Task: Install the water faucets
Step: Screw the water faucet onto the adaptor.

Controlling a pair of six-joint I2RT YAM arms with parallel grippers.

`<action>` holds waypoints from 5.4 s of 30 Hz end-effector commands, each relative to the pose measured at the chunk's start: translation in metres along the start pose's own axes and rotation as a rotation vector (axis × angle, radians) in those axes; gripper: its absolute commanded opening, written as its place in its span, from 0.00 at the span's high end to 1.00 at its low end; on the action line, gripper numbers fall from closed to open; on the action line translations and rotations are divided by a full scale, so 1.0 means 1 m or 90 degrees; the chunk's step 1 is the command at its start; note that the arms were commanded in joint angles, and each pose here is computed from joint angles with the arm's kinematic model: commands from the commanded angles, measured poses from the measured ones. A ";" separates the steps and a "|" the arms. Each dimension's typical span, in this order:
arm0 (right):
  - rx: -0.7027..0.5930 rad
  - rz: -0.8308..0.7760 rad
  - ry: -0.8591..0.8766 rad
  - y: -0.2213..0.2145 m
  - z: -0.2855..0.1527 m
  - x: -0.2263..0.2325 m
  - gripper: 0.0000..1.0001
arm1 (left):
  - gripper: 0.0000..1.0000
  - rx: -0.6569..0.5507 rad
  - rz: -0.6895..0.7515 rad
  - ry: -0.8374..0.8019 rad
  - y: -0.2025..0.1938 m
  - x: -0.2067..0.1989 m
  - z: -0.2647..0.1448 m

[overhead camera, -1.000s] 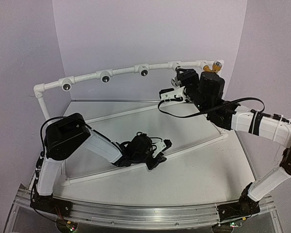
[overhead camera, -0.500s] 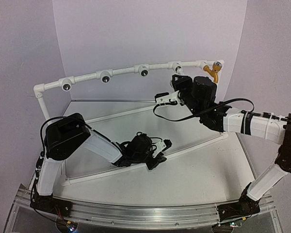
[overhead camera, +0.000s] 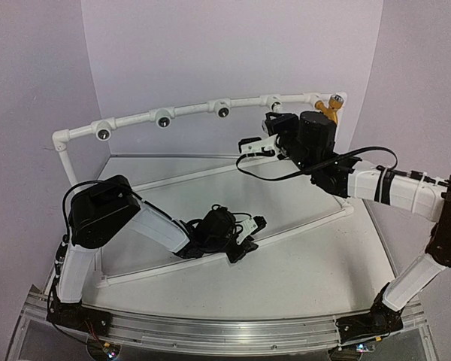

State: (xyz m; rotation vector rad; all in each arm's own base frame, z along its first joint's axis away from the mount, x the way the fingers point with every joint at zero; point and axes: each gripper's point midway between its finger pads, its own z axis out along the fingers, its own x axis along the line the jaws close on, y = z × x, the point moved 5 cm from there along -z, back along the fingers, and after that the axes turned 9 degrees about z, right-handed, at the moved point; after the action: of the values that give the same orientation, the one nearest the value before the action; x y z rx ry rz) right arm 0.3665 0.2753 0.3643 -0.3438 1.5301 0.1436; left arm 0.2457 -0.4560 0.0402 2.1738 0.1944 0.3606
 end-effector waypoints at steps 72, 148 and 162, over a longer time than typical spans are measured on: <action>0.121 0.848 -0.217 -0.151 0.004 -0.033 1.00 | 1.00 0.369 -0.068 -0.115 -0.156 -0.064 -0.014; 0.202 1.325 -0.115 -0.172 -0.022 -0.032 0.26 | 1.00 0.370 -0.068 -0.118 -0.157 -0.065 -0.012; 0.163 0.977 0.107 -0.124 -0.038 -0.057 0.04 | 1.00 0.368 -0.068 -0.121 -0.156 -0.065 -0.012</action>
State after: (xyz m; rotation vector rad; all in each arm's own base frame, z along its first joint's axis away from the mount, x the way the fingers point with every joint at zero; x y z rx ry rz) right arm 0.3588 0.1778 0.4106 1.1881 1.7218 1.3432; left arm 0.2402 -0.4690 0.0398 2.1395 0.2154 0.3501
